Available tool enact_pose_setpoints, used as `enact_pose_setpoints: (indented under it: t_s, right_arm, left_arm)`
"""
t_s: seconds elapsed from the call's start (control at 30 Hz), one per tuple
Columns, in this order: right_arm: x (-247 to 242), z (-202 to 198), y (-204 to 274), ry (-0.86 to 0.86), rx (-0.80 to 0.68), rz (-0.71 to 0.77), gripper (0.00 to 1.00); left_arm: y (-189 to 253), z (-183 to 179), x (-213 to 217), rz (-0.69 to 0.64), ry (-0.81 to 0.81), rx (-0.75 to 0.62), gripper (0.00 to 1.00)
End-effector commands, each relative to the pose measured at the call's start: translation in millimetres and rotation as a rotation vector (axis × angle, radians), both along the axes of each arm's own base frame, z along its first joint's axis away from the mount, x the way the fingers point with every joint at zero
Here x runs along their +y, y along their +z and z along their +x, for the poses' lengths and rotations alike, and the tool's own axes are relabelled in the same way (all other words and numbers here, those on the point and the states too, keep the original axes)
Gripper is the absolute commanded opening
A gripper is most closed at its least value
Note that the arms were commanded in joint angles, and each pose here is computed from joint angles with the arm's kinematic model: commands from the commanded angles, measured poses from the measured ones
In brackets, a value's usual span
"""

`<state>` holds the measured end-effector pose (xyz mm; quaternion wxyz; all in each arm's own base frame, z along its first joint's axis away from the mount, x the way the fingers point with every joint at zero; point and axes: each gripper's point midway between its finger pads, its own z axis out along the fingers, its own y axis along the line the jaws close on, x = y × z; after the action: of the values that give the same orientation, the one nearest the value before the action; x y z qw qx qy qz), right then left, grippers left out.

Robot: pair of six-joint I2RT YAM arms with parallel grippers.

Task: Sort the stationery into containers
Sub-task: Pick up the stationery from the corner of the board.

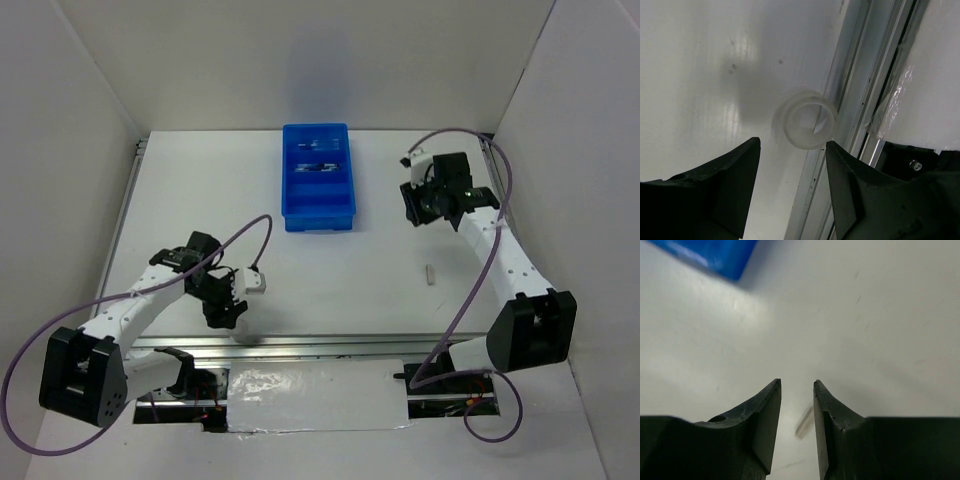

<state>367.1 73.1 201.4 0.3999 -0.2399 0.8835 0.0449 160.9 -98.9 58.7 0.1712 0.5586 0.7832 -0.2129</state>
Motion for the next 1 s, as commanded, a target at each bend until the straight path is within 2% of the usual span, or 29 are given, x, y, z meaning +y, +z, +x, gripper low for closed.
enact_pose_setpoints:
  t_s: [0.0, 0.23, 0.5, 0.9, 0.97]
  right_arm:
    - [-10, -39, -11, -0.085, 0.097, 0.113, 0.40]
    - [-26, -61, -25, -0.144, 0.149, 0.176, 0.42]
    - [-34, -65, -27, -0.168, 0.161, 0.213, 0.42]
    - [-34, -62, -28, -0.159, 0.171, 0.215, 0.42]
    - [-35, -62, -29, -0.162, 0.175, 0.218, 0.42]
  left_arm:
    - [-9, -3, 3, 0.054, -0.083, -0.042, 0.67]
    - [-30, 7, 4, 0.131, -0.050, -0.086, 0.65]
    - [-31, 18, -3, 0.125, -0.047, -0.107, 0.64]
    - [-47, 6, -4, 0.133, -0.092, -0.054, 0.53]
    - [-48, 7, -4, 0.136, -0.094, -0.060, 0.46]
